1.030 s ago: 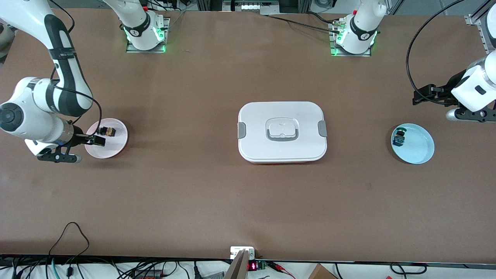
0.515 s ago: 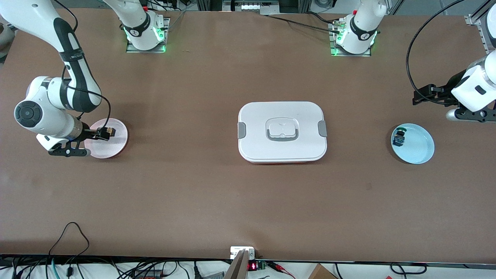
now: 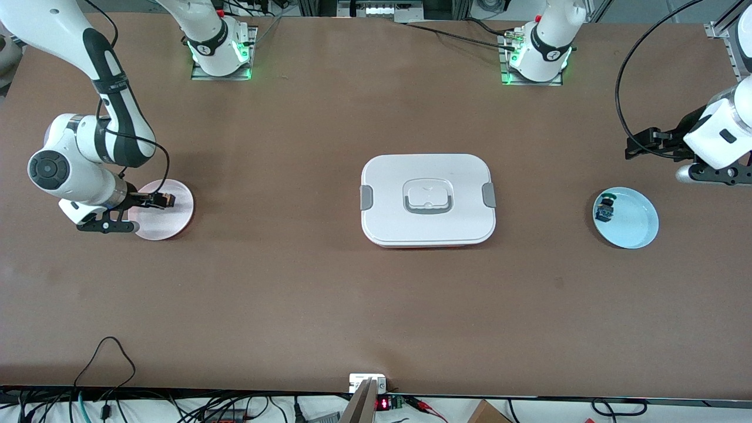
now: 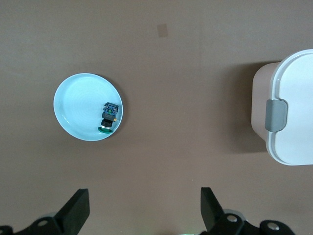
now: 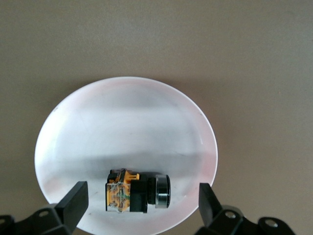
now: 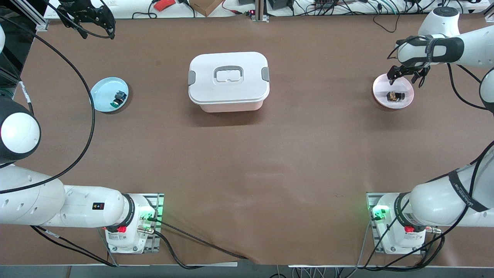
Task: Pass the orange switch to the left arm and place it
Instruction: 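Lower the right gripper and close it on the orange switch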
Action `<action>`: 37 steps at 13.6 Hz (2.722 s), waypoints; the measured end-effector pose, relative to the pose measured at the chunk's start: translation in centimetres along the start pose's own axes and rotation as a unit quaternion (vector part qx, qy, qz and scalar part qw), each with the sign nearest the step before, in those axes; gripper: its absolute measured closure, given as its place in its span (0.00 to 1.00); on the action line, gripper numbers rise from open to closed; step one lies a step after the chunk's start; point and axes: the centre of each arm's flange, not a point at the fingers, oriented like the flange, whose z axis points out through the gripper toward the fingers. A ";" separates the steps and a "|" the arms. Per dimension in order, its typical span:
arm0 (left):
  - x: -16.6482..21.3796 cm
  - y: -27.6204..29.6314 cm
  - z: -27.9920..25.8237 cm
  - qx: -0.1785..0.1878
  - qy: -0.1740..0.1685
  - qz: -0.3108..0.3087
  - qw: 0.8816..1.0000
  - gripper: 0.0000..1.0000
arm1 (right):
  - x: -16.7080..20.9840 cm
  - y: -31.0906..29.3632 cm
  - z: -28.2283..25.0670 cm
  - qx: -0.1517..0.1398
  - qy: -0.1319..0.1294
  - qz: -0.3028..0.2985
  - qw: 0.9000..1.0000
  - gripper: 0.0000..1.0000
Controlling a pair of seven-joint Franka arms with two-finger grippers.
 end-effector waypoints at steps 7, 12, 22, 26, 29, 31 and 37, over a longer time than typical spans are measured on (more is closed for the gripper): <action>0.0 0.3 0.0 0.000 -0.003 0.002 1.000 0.00 | -0.7 -0.3 1.4 0.002 -0.013 0.003 1.000 0.00; -0.1 0.4 0.1 0.000 -0.004 0.003 1.000 0.00 | -0.8 -0.6 2.7 0.002 -0.020 0.001 1.000 0.00; 0.0 0.4 0.3 0.000 -0.006 0.003 1.000 0.00 | -1.2 -1.0 5.3 0.003 -0.037 -0.002 0.999 0.00; 0.0 0.4 0.3 0.000 -0.006 0.003 1.000 0.00 | -1.7 -1.2 6.1 0.005 -0.043 -0.004 0.999 0.00; 0.0 0.4 0.3 0.000 -0.006 0.003 1.000 0.00 | -1.8 -1.2 6.2 0.005 -0.044 -0.004 0.999 0.00; 0.0 0.4 0.3 0.000 -0.006 0.003 1.000 0.00 | -1.8 -1.2 6.2 0.005 -0.044 -0.005 0.999 0.07; 0.0 0.4 0.3 0.000 -0.007 0.003 1.000 0.00 | -1.7 -1.3 5.9 0.005 -0.040 -0.006 0.999 0.28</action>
